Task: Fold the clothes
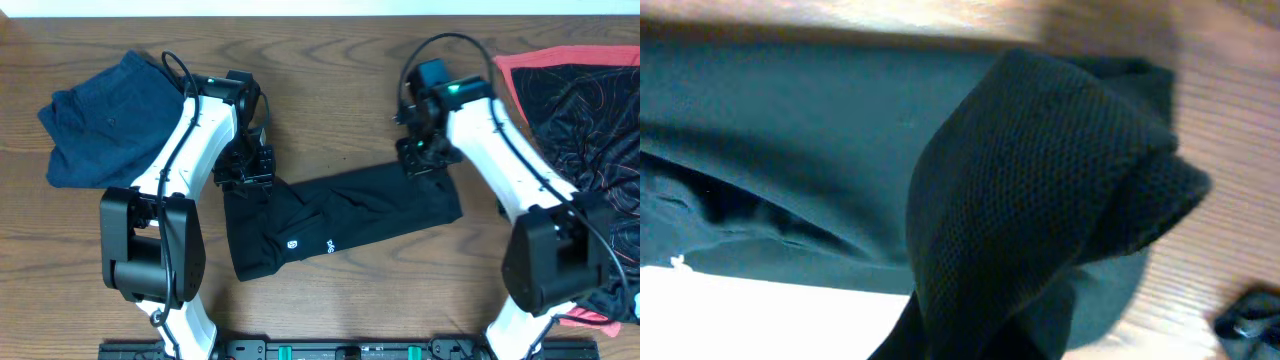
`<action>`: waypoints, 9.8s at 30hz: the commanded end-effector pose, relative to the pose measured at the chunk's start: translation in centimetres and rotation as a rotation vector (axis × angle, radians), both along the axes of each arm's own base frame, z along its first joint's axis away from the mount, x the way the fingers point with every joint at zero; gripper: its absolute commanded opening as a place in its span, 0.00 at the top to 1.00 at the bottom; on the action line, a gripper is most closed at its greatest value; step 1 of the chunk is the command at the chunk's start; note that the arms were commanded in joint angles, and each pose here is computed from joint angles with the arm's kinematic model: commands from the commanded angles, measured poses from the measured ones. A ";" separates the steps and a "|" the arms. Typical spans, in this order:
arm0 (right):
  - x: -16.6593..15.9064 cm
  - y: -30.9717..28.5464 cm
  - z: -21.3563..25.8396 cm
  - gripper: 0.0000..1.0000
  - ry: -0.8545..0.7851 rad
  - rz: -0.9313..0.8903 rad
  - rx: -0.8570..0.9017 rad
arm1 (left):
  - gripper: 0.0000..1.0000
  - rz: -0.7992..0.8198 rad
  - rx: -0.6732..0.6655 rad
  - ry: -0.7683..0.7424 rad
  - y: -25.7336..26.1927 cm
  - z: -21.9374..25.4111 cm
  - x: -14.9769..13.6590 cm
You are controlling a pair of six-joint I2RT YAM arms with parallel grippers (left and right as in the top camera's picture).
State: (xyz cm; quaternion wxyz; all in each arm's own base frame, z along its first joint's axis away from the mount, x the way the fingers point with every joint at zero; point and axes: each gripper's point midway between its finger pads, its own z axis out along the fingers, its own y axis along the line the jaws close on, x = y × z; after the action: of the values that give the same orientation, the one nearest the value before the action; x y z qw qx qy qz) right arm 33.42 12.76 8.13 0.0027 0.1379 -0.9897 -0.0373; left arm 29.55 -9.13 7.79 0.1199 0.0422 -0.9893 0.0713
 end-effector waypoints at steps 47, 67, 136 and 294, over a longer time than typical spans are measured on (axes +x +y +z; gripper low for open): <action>-4.8 4.5 -6.0 0.61 0.119 0.278 -0.055 | 0.51 0.014 0.006 0.024 0.2 0.4 -0.7; 3.3 -3.2 3.3 0.55 -0.227 -0.109 -0.221 | 0.41 0.024 0.101 0.125 1.7 -1.7 -3.8; 2.4 -4.5 3.1 0.55 -0.165 -0.158 -0.192 | 0.21 -0.036 -0.426 -0.237 -1.5 -3.9 1.4; 0.0 0.9 -7.1 0.80 0.097 0.055 -0.056 | 0.94 -0.068 0.016 -0.533 -1.8 10.3 7.2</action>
State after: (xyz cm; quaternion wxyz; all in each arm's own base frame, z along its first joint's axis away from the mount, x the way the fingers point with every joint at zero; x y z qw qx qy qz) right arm 34.15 12.68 1.78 0.0435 0.1481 -0.9880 -0.0092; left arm 36.31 -10.33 16.87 -0.1190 -0.0206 -0.9898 0.0753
